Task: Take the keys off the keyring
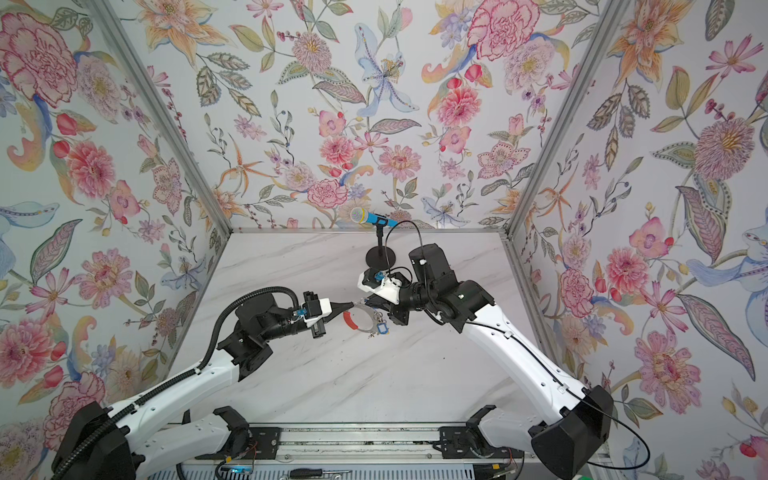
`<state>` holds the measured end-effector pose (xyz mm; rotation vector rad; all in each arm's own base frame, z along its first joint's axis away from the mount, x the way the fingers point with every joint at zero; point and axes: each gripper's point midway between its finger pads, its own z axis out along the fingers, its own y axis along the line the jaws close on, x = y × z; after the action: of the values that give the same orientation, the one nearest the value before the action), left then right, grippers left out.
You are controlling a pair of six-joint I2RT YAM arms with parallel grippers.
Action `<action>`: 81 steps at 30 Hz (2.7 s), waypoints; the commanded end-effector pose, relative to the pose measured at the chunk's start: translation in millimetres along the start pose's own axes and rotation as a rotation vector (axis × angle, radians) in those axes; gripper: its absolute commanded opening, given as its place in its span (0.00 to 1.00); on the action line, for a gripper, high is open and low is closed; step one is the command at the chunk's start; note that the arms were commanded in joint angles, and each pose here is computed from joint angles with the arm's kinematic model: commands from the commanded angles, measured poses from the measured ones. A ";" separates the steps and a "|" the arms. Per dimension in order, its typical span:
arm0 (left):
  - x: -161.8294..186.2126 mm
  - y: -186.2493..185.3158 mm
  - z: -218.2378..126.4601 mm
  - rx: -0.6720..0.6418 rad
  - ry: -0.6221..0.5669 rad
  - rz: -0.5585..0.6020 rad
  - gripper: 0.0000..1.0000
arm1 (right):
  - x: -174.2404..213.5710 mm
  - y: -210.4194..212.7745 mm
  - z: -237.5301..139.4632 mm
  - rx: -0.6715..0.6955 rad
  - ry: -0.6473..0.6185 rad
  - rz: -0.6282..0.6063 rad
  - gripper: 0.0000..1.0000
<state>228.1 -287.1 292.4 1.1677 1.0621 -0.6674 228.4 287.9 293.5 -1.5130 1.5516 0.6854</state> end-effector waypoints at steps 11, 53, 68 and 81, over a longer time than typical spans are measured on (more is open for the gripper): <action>14.4 -1.7 -17.4 -0.091 -0.061 -0.157 0.13 | -14.0 9.7 -12.1 -0.003 -0.061 0.014 0.00; -9.5 -2.2 25.1 0.036 0.181 -0.233 0.23 | -15.9 8.5 -3.7 0.073 0.040 -0.028 0.00; 13.3 -4.8 26.3 0.064 0.304 -0.152 0.02 | -15.6 6.9 -7.4 0.094 0.046 -0.034 0.00; 10.1 -6.4 24.1 0.118 0.331 -0.047 0.00 | -10.4 -11.5 -24.1 0.187 0.065 -0.025 0.00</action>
<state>234.9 -311.2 278.4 1.3377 1.3683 -0.6273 231.6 281.7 292.0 -1.4734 1.6327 0.5011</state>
